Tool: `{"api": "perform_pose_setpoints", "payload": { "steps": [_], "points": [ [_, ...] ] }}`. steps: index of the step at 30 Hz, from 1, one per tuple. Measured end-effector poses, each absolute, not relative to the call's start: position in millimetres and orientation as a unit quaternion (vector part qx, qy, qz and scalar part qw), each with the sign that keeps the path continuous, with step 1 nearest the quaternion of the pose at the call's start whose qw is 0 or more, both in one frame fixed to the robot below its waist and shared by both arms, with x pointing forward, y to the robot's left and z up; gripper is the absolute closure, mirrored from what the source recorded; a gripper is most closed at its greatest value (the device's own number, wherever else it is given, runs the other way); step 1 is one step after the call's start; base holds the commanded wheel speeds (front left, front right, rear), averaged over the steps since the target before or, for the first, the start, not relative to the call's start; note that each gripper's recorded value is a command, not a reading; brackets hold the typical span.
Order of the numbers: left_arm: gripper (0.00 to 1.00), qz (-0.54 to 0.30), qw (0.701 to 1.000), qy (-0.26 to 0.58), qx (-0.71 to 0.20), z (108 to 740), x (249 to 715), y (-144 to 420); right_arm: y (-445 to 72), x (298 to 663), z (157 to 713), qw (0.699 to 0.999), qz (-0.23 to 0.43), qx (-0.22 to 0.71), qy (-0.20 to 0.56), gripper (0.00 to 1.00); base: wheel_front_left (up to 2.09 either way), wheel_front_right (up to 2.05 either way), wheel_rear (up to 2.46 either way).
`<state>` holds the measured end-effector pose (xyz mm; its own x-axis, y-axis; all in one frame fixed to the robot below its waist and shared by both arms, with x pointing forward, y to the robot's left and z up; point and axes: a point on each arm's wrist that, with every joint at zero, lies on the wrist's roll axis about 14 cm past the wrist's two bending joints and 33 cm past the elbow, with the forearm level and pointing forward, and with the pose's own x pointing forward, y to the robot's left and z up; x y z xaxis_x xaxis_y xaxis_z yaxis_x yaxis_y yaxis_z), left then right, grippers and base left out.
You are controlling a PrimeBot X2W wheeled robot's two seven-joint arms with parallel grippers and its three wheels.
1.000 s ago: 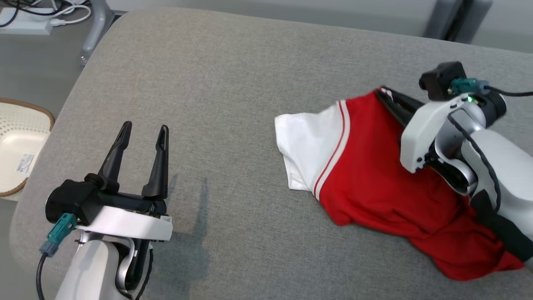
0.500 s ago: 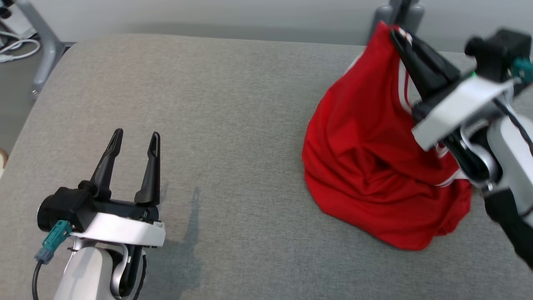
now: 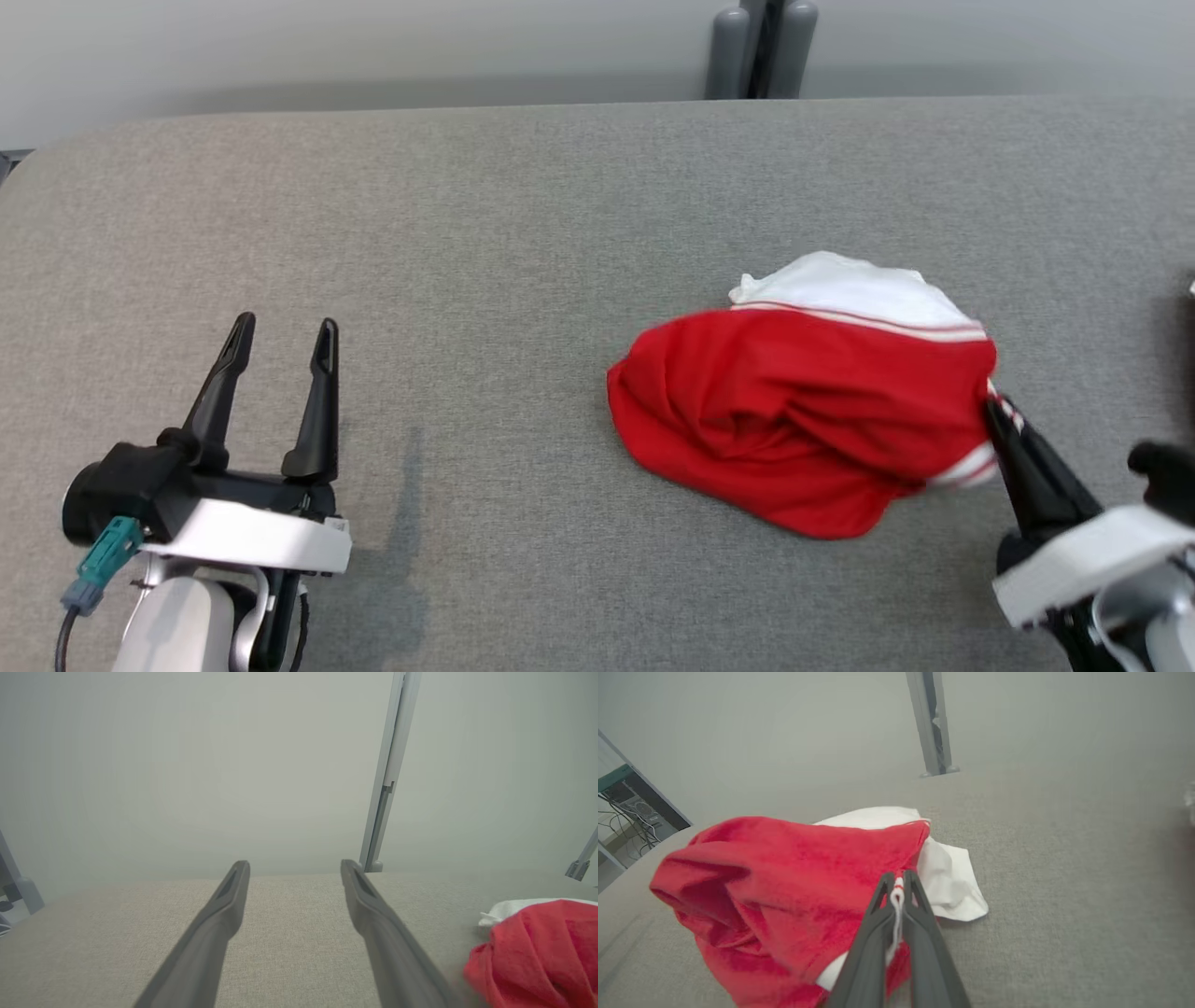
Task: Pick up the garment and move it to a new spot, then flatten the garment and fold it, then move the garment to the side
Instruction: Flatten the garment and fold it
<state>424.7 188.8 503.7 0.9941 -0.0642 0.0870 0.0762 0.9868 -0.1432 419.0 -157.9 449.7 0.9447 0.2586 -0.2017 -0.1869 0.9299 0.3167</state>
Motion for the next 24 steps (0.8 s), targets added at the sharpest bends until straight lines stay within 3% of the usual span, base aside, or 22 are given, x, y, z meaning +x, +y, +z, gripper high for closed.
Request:
{"api": "perform_pose_setpoints", "payload": {
  "steps": [8, 15, 17, 18, 24],
  "points": [
    [0.0, -0.041, 0.996, -0.029, -0.076, 496, 421, 185, -191, 371, 408, 0.968, 0.036, 0.172, 0.18, 1.0, 0.0, 0.0, 0.0],
    [0.0, -0.044, 0.996, -0.027, -0.076, 498, 419, 182, -196, 364, 398, 0.965, 0.014, 0.189, 0.182, 1.0, 0.0, 0.0, 0.0],
    [0.0, -0.044, 0.996, -0.026, -0.075, 500, 417, 182, -191, 368, 405, 0.966, 0.019, 0.195, 0.168, 0.26, 0.0, 0.0, 0.0],
    [0.0, -0.044, 0.996, -0.029, -0.074, 501, 417, 182, -191, 369, 408, 0.967, 0.02, 0.196, 0.162, 0.0, 0.0, 0.0, 0.0],
    [0.0, -0.04, 0.996, -0.03, -0.073, 506, 409, 183, -219, 376, 440, 0.983, -0.008, 0.156, 0.093, 0.0, 0.0, 0.0, 0.0]
  ]
}}
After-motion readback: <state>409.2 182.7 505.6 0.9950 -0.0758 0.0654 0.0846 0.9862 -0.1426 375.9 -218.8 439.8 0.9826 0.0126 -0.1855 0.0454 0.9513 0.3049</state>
